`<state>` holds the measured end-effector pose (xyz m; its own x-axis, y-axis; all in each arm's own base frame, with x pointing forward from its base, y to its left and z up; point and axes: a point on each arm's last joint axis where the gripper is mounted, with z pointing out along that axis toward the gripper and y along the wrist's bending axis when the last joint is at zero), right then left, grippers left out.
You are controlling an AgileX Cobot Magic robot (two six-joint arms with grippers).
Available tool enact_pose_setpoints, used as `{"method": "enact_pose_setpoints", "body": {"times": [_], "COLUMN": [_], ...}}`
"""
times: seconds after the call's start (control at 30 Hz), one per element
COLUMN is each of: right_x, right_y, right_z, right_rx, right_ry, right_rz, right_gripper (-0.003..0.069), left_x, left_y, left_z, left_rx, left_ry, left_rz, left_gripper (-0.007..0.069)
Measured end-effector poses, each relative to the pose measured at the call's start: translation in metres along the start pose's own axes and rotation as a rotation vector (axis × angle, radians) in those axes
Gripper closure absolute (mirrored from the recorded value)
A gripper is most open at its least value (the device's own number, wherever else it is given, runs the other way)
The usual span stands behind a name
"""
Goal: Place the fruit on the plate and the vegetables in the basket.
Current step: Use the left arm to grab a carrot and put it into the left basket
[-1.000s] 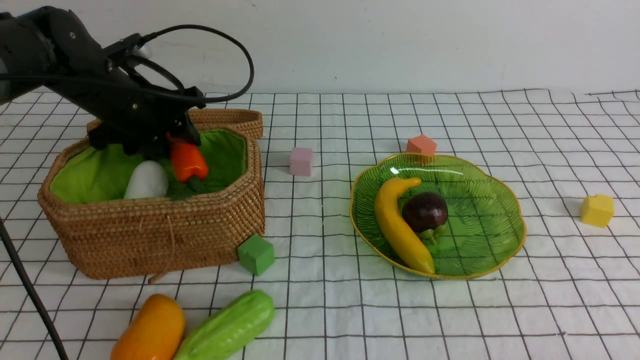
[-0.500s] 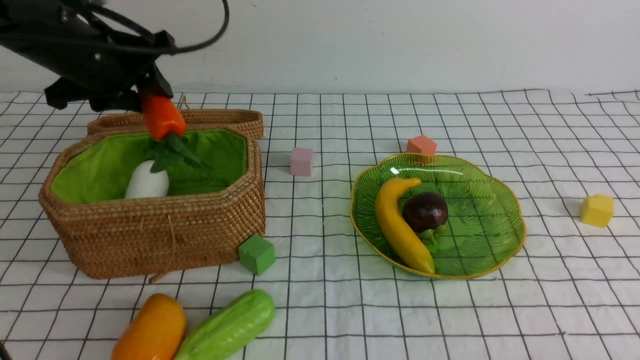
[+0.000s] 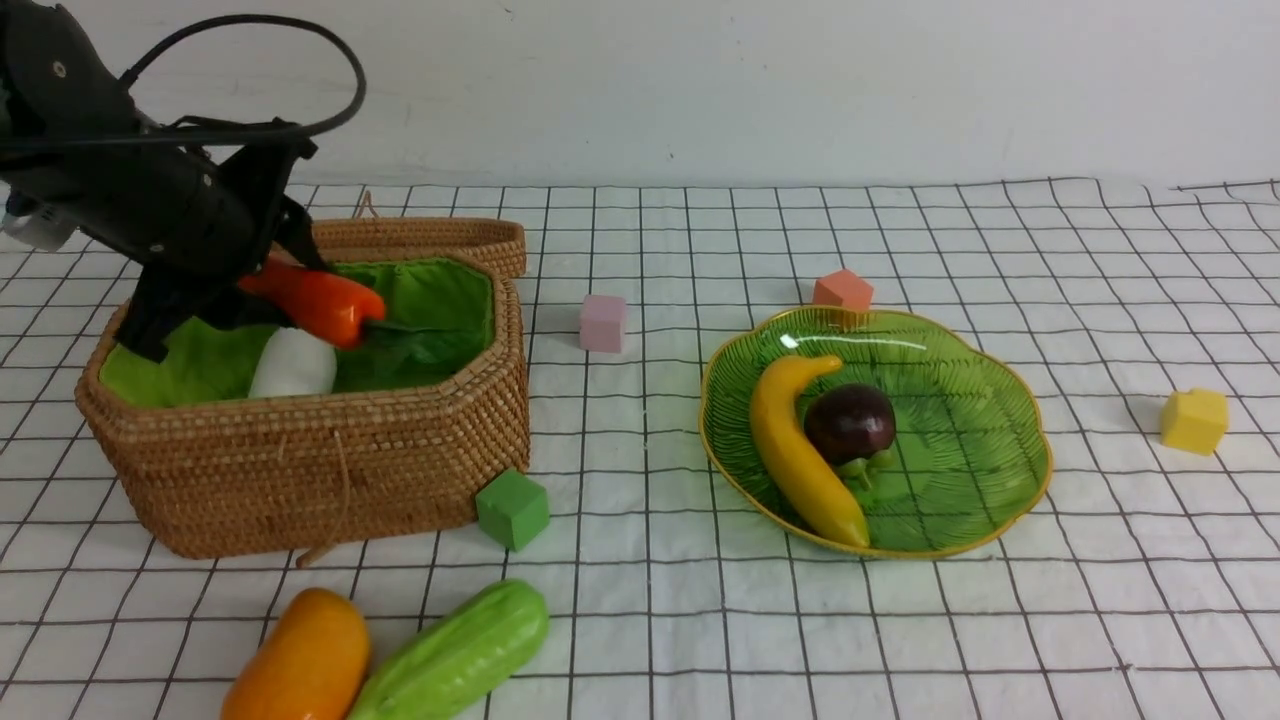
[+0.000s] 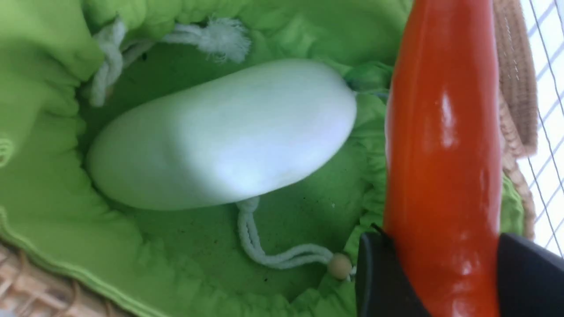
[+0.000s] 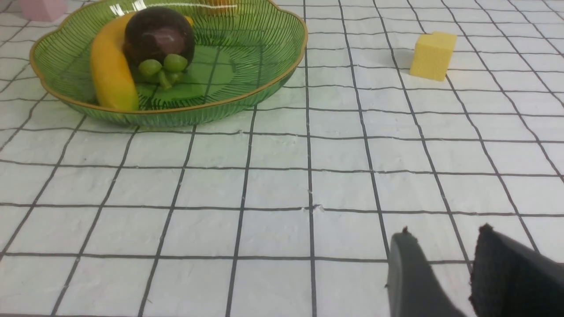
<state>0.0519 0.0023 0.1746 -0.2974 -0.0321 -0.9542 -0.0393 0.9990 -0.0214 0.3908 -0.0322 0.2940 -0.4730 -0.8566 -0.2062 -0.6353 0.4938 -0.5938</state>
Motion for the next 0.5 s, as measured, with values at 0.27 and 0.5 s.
{"method": "enact_pose_setpoints", "body": {"times": [0.27,0.5], "right_x": [0.0,0.0], "right_y": [0.0,0.0], "right_z": [0.0,0.0], "right_rx": [0.0,0.0], "right_ry": [0.0,0.0], "right_rz": [0.0,0.0], "right_gripper": [0.0421,0.0421], "left_x": [-0.004,-0.016], "left_y": [-0.003,-0.018], "left_z": [0.0,-0.036], "left_rx": [-0.006,-0.056], "left_ry": [-0.029,-0.089], "left_rz": [0.021,0.306], "left_gripper": [0.0116,-0.0041]}}
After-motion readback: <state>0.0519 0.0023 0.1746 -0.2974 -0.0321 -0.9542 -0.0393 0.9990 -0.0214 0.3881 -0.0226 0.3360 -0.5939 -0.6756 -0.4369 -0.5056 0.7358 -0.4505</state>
